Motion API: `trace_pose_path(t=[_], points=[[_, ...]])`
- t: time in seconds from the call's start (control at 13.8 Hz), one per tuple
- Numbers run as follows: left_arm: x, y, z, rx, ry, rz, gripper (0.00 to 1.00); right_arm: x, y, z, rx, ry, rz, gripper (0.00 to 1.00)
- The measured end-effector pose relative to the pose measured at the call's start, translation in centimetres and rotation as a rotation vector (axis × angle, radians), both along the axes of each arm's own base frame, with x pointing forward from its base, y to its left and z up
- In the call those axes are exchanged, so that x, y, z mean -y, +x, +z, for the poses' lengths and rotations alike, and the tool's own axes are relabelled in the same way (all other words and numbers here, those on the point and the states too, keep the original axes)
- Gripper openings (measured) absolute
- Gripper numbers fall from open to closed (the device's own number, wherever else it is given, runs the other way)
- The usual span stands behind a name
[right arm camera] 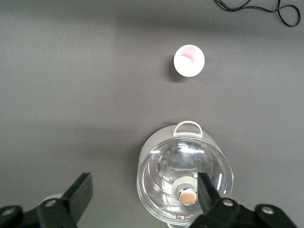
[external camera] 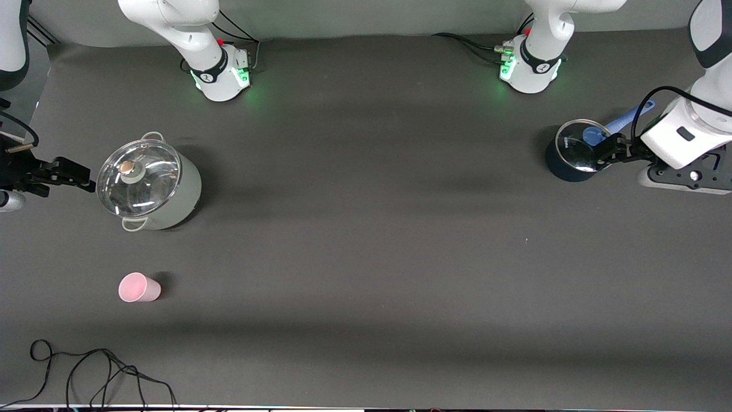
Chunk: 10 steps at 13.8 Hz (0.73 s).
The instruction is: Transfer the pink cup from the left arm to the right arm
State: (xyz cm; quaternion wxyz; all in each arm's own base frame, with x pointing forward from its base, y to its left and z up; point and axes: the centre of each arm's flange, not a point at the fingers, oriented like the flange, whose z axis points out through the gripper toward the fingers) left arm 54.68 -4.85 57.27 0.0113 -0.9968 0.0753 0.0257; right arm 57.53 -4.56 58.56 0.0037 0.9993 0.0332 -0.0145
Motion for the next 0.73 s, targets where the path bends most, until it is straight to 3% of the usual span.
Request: trace_pose_path(t=[0.73], points=[[-0.21, 0.00, -0.03, -0.002, -0.001, -0.017, 1.00, -0.03, -0.02, 0.13, 0.003, 0.002, 0.001, 1.00]])
